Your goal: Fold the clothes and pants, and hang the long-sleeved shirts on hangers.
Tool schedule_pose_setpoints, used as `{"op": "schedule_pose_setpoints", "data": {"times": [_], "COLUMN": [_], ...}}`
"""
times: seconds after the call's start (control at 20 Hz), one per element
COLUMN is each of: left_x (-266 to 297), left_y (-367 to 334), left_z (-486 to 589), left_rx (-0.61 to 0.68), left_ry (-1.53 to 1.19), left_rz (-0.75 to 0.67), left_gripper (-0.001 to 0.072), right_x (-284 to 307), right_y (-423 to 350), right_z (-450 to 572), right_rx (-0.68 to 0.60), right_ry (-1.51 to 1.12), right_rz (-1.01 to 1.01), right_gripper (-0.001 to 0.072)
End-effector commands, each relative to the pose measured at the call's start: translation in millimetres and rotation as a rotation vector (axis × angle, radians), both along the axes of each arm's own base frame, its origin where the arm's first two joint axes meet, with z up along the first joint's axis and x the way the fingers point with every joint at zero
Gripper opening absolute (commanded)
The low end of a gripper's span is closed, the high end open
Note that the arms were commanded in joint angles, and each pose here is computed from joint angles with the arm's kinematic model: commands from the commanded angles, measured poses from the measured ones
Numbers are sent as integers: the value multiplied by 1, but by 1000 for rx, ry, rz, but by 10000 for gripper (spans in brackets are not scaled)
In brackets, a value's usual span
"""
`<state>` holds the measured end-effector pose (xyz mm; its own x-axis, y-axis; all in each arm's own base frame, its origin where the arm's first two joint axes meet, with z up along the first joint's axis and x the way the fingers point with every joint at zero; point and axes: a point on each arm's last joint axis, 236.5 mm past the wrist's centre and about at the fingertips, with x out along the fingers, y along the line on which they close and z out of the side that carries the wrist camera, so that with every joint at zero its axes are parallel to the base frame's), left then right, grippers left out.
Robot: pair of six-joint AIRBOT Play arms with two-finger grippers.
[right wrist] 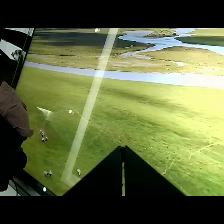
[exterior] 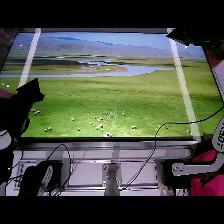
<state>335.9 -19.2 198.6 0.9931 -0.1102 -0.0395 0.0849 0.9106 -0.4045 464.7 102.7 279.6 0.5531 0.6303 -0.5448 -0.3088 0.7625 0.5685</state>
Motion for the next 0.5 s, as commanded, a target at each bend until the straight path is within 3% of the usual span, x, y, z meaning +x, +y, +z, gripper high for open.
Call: {"op": "schedule_pose_setpoints", "data": {"times": [0.0, 0.2, 0.35, 0.45], "left_x": [0, -17, -76, -80], "left_y": [31, 71, 136, 157], "left_z": [-14, -78, -155, -146], "left_rx": [-72, -40, -36, -34], "left_ry": [35, 307, 723, 715], "left_rz": [92, 166, 379, 457], "left_gripper": [37, 35, 38, 40], "right_x": [0, 5, 5, 9], "right_y": [0, -1, -2, -2], "right_z": [0, 4, 5, 7], "right_rx": [1, 8, 11, 16], "right_ry": [0, -20, -21, -35], "right_rz": [-1, -16, -21, -32], "right_gripper": [19, 19, 19, 19]}}
